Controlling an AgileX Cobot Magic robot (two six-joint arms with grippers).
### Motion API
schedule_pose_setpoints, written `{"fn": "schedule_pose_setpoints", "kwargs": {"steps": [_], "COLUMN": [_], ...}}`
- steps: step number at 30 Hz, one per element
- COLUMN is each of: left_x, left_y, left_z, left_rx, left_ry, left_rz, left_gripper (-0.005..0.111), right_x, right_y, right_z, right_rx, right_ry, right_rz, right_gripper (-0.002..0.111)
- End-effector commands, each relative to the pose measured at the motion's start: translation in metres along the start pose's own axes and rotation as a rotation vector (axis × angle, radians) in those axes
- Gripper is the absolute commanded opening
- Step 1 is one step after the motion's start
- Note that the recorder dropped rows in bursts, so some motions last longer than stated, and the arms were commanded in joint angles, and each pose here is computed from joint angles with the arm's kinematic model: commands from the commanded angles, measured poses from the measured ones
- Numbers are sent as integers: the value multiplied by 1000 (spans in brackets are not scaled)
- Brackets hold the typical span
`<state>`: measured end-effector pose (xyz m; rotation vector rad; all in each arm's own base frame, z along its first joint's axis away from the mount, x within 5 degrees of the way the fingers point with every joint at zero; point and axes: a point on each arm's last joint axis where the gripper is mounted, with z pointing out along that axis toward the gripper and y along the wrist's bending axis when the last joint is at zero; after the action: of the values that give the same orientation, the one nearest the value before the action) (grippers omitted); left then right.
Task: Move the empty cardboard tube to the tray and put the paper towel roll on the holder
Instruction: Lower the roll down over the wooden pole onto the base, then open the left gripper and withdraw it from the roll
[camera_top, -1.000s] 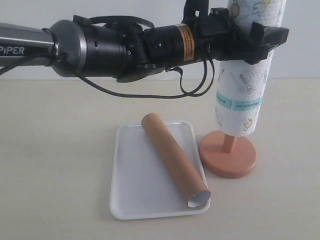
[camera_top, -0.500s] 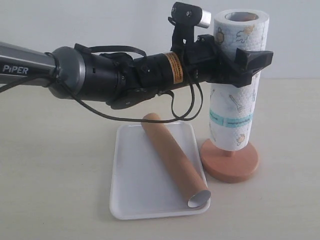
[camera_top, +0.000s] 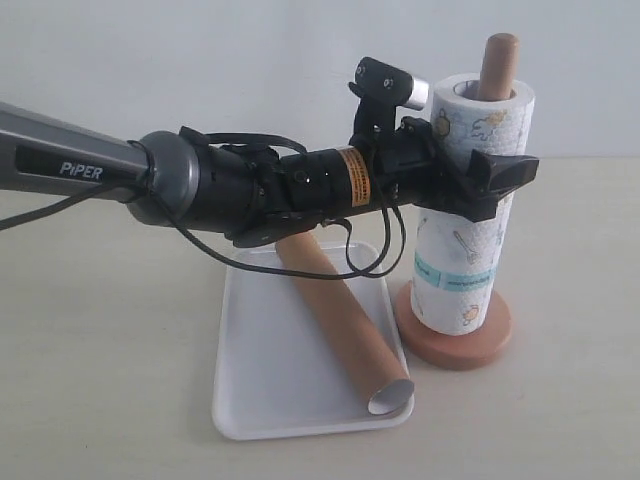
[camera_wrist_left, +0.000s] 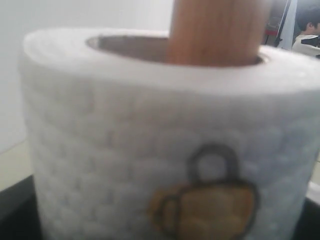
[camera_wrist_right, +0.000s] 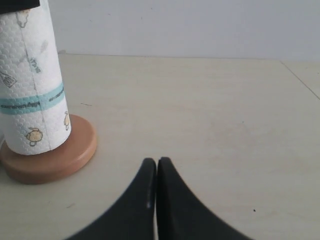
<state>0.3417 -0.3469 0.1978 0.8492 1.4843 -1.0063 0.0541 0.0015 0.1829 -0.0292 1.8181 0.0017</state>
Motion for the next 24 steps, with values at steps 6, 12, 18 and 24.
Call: {"fn": "schedule_pose_setpoints", "kwargs": {"steps": [6,12,18,24], "left_x": [-5,-5,-7,-12], "left_y": [-3,-3,-4,-8], "left_z": [-1,-1,-1,-2], "left_rx": [29,29,46,97], "left_ry": [-46,-44,-64,-119], "left_rz": [-10,-68,-98,-95], "left_gripper": [4,41,110,110], "right_x": [-2,-1,-1,-1], "right_y": [0,0,0,0], "right_z": [0,0,0,0], "right_rx": [-1,-2,-2,-2], "right_ry": [-19,-13,-13,-13], "right_rz": [1,1,1,1], "right_gripper": [0,0,0,0]}}
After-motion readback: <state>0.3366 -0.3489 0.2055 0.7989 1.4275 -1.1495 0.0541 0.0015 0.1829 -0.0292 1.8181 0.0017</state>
